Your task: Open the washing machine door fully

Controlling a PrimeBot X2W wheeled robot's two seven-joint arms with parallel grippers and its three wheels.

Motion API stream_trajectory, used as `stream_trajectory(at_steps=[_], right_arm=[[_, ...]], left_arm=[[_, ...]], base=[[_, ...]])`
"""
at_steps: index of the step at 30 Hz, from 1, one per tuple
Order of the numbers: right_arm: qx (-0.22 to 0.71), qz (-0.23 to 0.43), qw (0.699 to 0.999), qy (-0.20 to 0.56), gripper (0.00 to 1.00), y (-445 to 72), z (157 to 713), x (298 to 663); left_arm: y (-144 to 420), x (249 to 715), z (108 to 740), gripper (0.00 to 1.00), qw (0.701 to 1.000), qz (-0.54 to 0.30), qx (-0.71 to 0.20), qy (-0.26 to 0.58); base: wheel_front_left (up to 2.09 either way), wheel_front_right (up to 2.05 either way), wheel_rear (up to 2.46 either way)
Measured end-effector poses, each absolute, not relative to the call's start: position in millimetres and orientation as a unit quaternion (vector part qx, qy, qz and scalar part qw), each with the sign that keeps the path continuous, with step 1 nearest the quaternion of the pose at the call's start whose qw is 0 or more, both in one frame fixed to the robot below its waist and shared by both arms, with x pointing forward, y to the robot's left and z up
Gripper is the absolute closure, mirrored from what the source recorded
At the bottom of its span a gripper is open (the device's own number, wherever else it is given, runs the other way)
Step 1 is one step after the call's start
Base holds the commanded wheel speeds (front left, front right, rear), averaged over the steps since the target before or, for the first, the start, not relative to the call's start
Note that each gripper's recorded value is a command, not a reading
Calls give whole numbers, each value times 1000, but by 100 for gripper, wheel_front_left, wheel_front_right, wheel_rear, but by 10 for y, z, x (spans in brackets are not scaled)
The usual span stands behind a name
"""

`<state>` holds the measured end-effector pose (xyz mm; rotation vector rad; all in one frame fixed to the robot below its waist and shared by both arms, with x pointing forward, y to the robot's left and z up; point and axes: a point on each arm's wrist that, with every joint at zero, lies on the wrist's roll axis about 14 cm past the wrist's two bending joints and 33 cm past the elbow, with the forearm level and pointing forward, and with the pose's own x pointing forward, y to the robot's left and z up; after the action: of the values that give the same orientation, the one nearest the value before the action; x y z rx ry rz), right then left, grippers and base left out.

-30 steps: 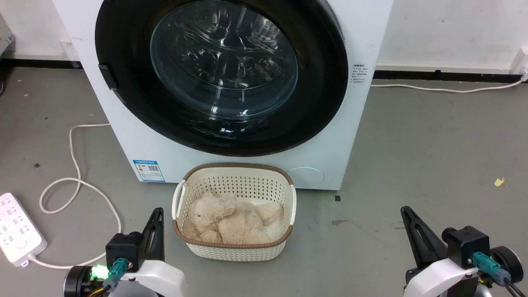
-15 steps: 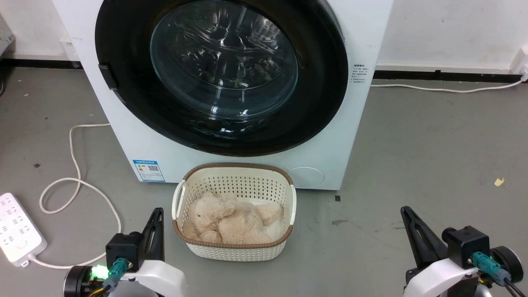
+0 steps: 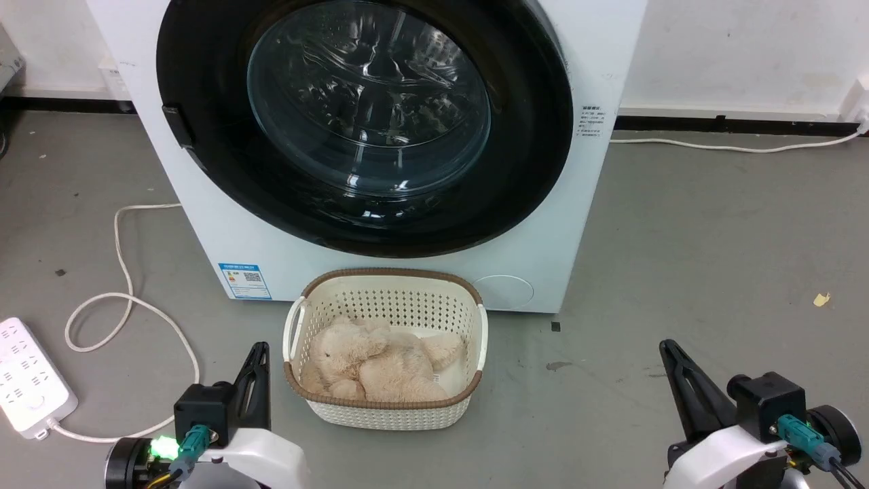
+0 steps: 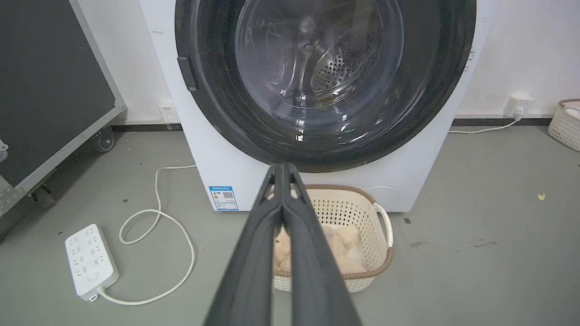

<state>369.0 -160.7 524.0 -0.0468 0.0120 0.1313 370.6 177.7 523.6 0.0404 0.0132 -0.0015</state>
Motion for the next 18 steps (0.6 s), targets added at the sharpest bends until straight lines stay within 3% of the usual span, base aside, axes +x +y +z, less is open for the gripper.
stream_trajectory(at_steps=[18], right_arm=[[-24, 66, 998, 6, 100, -1607, 5240, 3690]], left_arm=[[1777, 3706, 5236, 100, 1000, -1, 20, 7]], base=[[0, 0, 0]])
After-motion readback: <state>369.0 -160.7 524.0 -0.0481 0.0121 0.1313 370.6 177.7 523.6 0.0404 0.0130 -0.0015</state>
